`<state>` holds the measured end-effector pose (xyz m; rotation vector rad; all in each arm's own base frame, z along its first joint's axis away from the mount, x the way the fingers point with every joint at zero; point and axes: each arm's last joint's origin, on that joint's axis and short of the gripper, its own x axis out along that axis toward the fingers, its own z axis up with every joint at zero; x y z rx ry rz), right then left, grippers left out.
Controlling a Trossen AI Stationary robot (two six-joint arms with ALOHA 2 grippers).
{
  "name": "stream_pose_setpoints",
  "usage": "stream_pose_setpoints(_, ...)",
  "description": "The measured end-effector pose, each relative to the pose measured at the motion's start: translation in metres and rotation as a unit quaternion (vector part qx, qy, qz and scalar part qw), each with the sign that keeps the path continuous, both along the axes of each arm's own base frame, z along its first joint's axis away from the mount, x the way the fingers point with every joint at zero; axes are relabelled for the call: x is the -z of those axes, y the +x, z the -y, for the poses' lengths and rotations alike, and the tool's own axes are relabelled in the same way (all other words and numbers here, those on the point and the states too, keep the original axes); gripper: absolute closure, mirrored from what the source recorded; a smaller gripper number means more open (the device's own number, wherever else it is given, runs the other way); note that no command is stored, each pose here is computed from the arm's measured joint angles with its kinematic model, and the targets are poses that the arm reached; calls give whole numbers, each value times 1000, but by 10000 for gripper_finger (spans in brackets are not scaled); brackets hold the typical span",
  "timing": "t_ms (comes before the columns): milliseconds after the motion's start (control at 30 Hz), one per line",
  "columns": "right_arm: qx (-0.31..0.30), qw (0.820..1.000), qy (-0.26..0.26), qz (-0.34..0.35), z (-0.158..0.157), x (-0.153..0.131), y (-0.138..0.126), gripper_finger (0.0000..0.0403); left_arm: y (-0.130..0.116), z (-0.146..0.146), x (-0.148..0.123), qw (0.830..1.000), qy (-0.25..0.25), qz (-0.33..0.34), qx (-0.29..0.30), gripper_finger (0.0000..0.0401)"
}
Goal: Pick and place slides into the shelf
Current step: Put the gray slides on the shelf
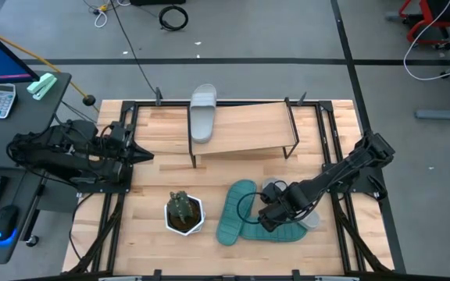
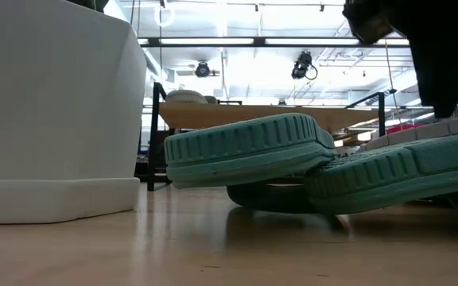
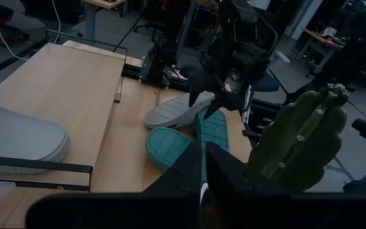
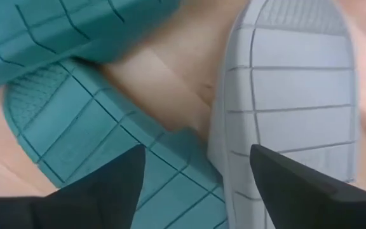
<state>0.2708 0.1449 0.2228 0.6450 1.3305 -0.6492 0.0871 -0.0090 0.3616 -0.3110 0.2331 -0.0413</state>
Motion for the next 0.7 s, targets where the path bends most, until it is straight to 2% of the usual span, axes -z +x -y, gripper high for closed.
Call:
stream_pose_setpoints(300,-7,1000,6,-12,6,15,-2,133,0,0,0,1000,0,0,0,394)
stream_pose_setpoints(500,-10,1000,10,-24,8,24,-7,146,0,0,0,1000,-3,0,-1,386)
stream_pose_setpoints(600,-10,1000,10,-27,8,25,-7,179,0,0,0,1000,-3,0,-1,377)
stream_pose_setpoints(700,-11,999,9,-30,9,25,-8,240,0,0,0,1000,-4,1,-1,376)
